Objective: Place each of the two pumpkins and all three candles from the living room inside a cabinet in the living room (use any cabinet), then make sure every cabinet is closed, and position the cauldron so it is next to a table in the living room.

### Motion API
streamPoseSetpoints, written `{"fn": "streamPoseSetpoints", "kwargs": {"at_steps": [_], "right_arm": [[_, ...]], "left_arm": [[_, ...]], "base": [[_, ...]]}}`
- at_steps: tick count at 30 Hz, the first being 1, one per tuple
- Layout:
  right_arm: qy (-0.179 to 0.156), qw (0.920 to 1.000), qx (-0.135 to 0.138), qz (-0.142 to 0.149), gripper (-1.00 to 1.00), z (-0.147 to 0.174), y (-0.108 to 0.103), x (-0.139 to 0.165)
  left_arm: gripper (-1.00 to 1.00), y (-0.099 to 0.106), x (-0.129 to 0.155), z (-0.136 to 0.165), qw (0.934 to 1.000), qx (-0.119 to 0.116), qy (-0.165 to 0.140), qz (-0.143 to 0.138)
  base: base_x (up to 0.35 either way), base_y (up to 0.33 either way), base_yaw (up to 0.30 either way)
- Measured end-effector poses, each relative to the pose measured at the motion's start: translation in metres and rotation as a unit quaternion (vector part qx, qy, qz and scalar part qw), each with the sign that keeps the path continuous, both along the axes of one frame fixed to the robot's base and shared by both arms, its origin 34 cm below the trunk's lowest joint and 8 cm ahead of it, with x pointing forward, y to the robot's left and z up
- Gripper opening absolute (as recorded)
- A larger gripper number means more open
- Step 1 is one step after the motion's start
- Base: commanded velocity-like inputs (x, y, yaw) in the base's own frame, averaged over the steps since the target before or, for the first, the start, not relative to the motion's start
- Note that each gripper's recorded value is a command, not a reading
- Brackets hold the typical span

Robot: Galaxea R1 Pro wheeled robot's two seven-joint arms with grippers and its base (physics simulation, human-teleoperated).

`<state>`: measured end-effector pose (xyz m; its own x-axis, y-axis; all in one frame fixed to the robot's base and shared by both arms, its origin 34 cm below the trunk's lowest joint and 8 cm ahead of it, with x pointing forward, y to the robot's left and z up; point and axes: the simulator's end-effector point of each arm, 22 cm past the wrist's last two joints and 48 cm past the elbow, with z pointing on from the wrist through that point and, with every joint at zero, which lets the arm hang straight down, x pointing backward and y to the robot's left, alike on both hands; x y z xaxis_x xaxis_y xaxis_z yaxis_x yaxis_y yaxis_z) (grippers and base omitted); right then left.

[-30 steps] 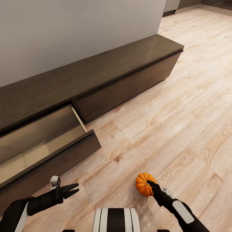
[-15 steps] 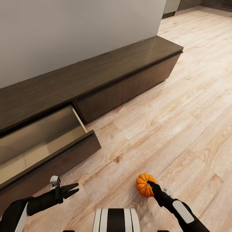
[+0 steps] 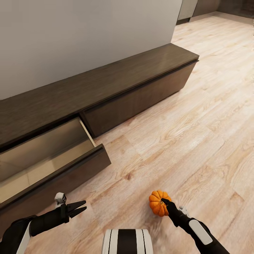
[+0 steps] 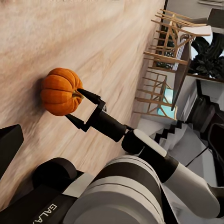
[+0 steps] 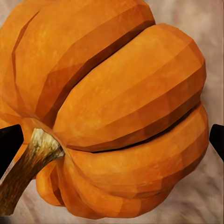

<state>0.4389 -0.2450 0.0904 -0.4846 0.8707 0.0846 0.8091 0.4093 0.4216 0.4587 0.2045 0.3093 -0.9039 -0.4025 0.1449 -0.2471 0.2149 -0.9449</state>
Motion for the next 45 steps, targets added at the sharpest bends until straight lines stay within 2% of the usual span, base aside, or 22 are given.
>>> {"fn": "streamPoseSetpoints", "kwargs": {"at_steps": [11, 14, 16, 22, 31, 45], "right_arm": [[-0.024, 0.9997, 0.001, -0.001, -1.00, 0.018, 0.000, 0.019], [-0.038, 0.9989, 0.018, -0.018, -1.00, 0.028, 0.003, 0.029], [-0.044, 0.9984, 0.019, -0.030, -1.00, 0.032, 0.000, 0.034], [-0.040, 0.9985, 0.005, -0.039, -1.00, 0.035, -0.021, 0.026], [-0.033, 0.9985, 0.004, -0.043, -1.00, 0.039, -0.025, 0.017], [-0.062, 0.9971, 0.006, -0.044, -1.00, 0.063, -0.025, 0.039]], "left_arm": [[1.00, 0.000, 0.008, 0.017, 0.9998, 0.001, -0.021, -0.001], [1.00, -0.007, 0.009, 0.031, 0.9994, -0.020, -0.026, 0.010], [1.00, -0.012, 0.014, 0.042, 0.9986, -0.035, -0.035, 0.016], [1.00, -0.035, 0.019, 0.067, 0.9964, -0.068, -0.049, 0.005], [1.00, -0.049, 0.018, 0.083, 0.9949, -0.076, -0.064, -0.014], [1.00, -0.049, 0.023, 0.107, 0.9927, -0.076, -0.093, -0.016]], "base": [[0.000, 0.000, 0.000], [0.000, 0.000, 0.000], [0.000, 0.000, 0.000], [0.000, 0.000, 0.000], [0.000, 0.000, 0.000], [0.000, 0.000, 0.000]]}}
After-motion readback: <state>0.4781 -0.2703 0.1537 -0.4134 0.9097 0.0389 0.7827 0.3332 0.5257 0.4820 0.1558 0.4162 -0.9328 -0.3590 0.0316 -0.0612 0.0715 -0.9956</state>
